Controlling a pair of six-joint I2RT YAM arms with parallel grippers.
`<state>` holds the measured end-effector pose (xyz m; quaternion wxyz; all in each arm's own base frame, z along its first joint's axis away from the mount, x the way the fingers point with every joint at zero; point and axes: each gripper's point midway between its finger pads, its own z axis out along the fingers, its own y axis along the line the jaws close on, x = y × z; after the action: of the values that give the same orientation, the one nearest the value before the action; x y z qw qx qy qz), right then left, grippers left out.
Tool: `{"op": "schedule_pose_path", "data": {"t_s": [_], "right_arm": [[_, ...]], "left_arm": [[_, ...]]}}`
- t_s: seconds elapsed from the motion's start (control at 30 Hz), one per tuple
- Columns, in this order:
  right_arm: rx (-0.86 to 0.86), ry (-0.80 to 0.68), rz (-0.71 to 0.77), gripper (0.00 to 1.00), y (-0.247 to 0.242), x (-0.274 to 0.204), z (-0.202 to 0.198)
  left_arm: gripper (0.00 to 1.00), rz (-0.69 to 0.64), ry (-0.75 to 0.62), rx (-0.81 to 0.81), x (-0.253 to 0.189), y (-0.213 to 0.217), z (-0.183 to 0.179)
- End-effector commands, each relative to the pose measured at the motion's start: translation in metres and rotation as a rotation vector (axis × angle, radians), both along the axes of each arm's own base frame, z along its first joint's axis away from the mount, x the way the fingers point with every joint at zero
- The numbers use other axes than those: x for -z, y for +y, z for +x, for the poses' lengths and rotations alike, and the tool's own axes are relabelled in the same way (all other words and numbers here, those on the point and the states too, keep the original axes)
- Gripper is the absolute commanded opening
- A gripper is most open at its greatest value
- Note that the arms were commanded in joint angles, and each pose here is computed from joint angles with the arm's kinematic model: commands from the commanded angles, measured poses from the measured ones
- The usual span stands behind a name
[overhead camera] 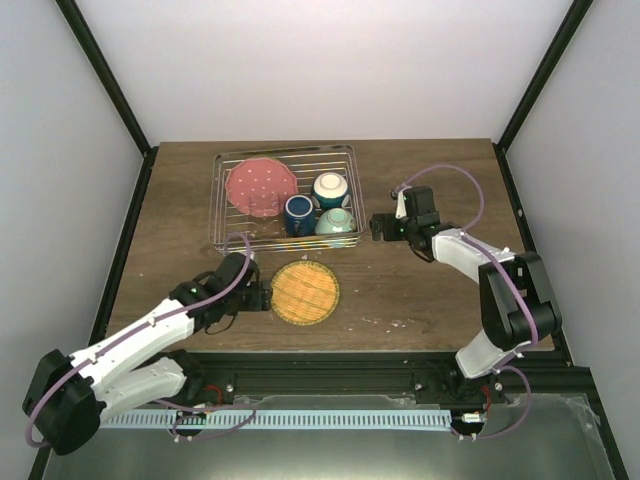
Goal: Load the mixed dishes into the dish rack
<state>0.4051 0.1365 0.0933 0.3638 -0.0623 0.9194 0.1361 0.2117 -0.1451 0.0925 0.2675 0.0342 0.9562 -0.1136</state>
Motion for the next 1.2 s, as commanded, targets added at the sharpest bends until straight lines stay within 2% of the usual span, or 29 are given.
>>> {"op": "schedule_pose_path", "data": {"t_s": [0.0,0.23,0.67,0.7,0.87,1.03,1.17], "right_arm": [[0.023,-0.033,-0.021,1.00,-0.008,-0.016,0.002],[0.032,-0.022,-0.041,1.00,-0.011,-0.010,0.000],[0.032,0.000,-0.050,1.00,-0.012,0.002,0.000],[0.031,0.003,-0.048,1.00,-0.012,0.003,0.000],[0.030,0.009,-0.049,1.00,-0.011,0.005,0.000],[0.033,0.007,-0.052,1.00,-0.012,0.005,0.000],[0.035,0.008,-0.054,1.00,-0.013,0.006,0.000]], "left_arm": [[0.80,-0.145,-0.004,-0.036,0.007,-0.020,0.005],[0.81,-0.233,-0.015,-0.021,0.021,-0.038,0.012],[0.79,-0.254,0.078,0.006,0.063,-0.056,0.012],[0.76,-0.257,0.078,0.006,0.063,-0.056,0.012],[0.37,-0.262,0.089,0.021,0.067,-0.059,0.010],[0.14,-0.304,0.089,0.034,0.066,-0.063,0.007],[0.02,-0.314,0.083,0.058,0.061,-0.066,0.005]]}}
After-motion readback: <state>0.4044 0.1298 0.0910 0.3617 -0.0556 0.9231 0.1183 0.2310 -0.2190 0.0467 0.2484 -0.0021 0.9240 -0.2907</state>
